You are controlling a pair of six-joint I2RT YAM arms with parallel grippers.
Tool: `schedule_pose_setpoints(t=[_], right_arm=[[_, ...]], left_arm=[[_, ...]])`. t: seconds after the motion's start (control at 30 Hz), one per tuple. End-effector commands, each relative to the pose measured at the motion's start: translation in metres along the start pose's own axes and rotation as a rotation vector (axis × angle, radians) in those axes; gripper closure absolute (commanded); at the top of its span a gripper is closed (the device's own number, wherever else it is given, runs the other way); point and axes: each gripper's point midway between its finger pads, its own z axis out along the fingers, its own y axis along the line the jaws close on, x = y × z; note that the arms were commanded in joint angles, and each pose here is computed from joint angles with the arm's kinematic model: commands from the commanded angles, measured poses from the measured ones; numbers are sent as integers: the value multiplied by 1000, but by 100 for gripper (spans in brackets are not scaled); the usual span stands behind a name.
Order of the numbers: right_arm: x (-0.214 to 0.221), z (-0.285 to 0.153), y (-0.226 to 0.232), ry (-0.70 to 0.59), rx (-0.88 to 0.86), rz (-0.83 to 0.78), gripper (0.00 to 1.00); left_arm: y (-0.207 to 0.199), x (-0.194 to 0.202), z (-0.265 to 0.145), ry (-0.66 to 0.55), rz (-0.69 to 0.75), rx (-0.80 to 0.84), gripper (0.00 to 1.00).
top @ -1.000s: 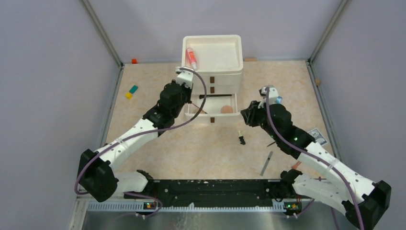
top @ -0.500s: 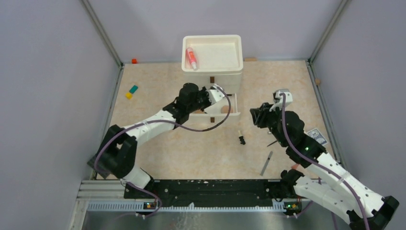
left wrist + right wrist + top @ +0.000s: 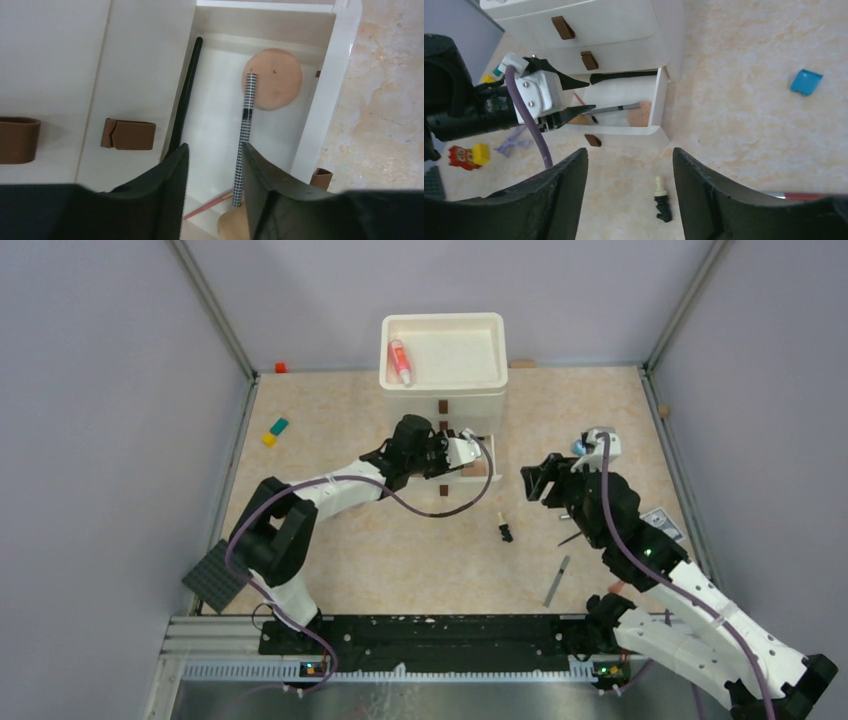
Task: Organize the makeup
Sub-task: Place the makeup in the drawer.
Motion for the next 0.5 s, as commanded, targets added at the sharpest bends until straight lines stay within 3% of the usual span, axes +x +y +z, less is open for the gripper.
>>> schedule_pose_setpoints(t=[0.0, 0.2, 0.47], right_arm=[[-41, -9, 21, -51, -29, 174, 33], [-98, -20, 51, -79, -59, 440, 22], [-158, -44, 85, -15, -100, 578, 16]], left_arm=[[24, -28, -2, -77, 9, -66, 45], [26, -45, -12, -129, -99, -80, 3], [33, -71, -40, -229, -383, -154, 1]])
